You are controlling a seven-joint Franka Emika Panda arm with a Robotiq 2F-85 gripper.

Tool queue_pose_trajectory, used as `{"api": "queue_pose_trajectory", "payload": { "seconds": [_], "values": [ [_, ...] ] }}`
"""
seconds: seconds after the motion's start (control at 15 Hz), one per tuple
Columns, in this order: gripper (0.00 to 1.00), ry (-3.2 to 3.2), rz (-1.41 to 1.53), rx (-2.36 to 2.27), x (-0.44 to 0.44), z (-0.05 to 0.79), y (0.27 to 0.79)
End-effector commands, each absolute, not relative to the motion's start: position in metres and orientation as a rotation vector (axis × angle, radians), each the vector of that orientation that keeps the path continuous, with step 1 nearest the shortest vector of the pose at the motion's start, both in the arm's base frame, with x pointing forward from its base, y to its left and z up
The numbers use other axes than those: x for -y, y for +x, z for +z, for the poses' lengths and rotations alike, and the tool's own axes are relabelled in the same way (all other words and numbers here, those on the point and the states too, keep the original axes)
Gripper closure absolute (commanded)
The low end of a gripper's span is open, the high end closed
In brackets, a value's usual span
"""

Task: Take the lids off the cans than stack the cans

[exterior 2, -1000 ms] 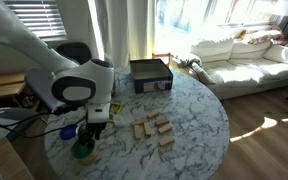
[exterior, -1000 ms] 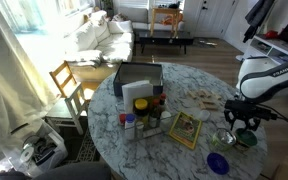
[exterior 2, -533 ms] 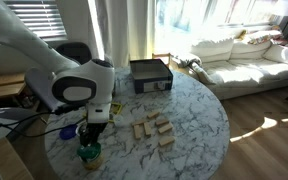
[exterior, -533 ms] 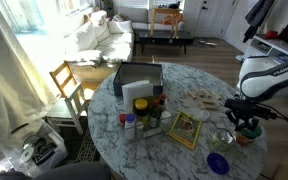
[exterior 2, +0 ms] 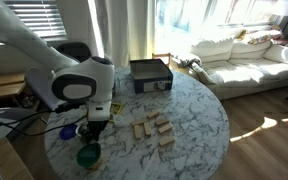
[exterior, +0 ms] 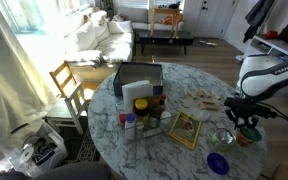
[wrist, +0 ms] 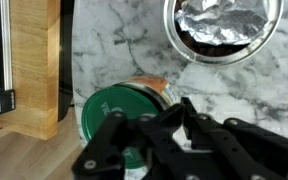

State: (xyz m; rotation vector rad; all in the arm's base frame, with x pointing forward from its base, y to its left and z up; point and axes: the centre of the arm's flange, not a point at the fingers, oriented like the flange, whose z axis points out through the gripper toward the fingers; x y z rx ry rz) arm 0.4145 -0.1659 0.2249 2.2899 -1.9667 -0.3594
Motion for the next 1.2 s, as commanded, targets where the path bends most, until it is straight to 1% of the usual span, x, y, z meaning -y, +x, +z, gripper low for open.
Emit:
{"api": "queue_pose_trajectory", "payload": {
  "seconds": [0.0,0.07,0.27,0.33,0.47,0.53,0.6,0.67,0.73,0.8,1.13],
  "values": [
    [0.64,2.327,-0.272,1.889,0.168,0.250,0.409],
    [0.58,2.337,-0.243,1.867,0.171,0.257,0.408],
    [0.34,2.326,-0.129,1.869,0.191,0.277,0.406],
    [0.53,2.342,-0.205,1.857,0.181,0.262,0.417],
    [0.37,2.338,-0.163,1.864,0.190,0.273,0.415],
    [0.34,2.338,-0.155,1.866,0.192,0.276,0.414],
    [0.09,2.325,-0.178,1.851,0.189,0.272,0.417],
    [0.08,2.263,-0.208,1.882,0.198,0.264,0.420],
    [0.02,2.237,-0.219,1.904,0.202,0.260,0.421],
    [0.00,2.195,-0.254,1.929,0.210,0.254,0.423],
    [0.00,2.099,-0.377,1.992,0.229,0.236,0.428]
  ]
}}
